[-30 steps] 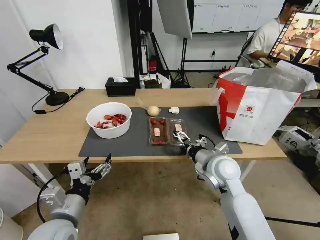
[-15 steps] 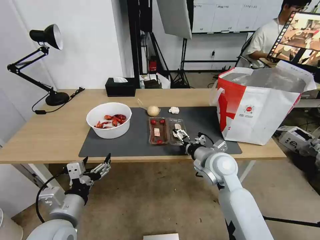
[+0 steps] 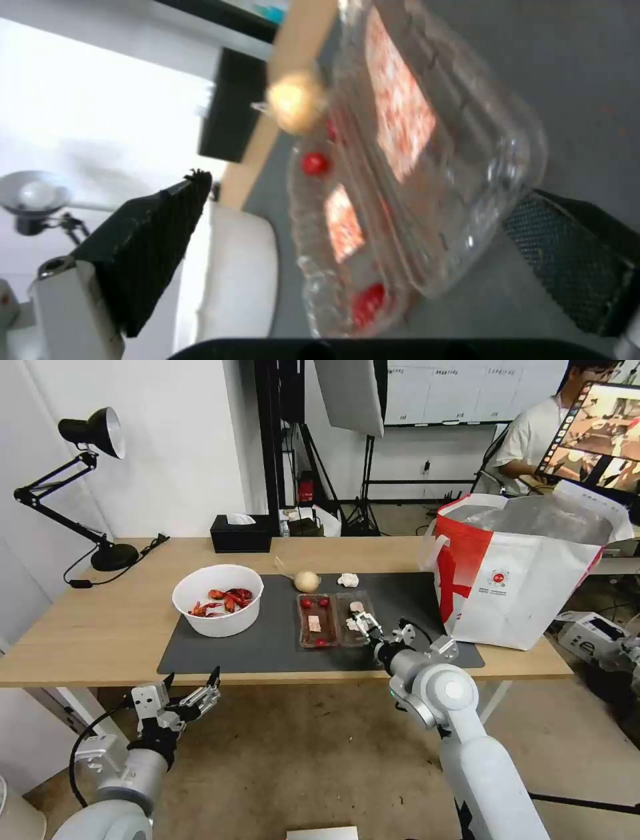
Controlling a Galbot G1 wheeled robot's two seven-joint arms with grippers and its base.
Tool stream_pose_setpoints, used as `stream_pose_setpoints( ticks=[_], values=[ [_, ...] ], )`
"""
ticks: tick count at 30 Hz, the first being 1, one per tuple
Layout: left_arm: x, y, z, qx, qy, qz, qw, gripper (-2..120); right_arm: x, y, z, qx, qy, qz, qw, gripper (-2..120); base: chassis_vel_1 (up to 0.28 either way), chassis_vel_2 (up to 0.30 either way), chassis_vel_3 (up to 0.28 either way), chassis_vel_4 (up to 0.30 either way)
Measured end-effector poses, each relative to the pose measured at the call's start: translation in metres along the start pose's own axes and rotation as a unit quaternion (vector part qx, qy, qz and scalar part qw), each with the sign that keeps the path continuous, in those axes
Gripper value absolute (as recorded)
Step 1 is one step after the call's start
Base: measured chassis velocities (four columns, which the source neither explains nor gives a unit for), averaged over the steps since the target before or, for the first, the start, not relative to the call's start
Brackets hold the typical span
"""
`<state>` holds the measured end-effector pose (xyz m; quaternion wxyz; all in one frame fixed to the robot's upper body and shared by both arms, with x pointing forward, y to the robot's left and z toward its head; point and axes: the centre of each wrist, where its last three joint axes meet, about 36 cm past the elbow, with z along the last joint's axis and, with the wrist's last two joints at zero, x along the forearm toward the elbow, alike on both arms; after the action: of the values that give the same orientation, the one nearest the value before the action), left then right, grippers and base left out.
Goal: Pick up the trash from the table and place it into the takeout bag.
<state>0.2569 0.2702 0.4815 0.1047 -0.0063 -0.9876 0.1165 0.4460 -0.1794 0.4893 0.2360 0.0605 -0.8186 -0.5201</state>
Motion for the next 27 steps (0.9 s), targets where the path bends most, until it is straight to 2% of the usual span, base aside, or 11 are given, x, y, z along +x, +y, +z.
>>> stream_pose_setpoints(
  ticks=[11, 19, 22, 27],
  values=[
    [0.003, 0.002, -0.002, -0.005, -0.005, -0.003, 1.0, 100, -0.001, 0.008, -0.016, 0.041, -0.012, -0.055, 0.998, 100, 0.0, 0.0, 0.0, 0.0],
    [0.005, 0.004, -0.004, -0.008, -0.015, -0.006, 0.9998, 100, -0.008, 0.019, -0.01, 0.055, 0.032, -0.074, 0.995, 100, 0.0, 0.0, 0.0, 0.0],
    [0.006, 0.005, -0.004, -0.01, -0.014, -0.007, 0.9998, 100, -0.021, 0.029, -0.001, 0.072, 0.069, -0.087, 0.991, 100, 0.0, 0.0, 0.0, 0.0],
    [0.006, 0.006, -0.004, -0.01, -0.014, -0.008, 0.9998, 100, -0.047, 0.041, 0.018, 0.094, 0.108, -0.074, 0.987, 100, 0.0, 0.0, 0.0, 0.0]
  ],
)
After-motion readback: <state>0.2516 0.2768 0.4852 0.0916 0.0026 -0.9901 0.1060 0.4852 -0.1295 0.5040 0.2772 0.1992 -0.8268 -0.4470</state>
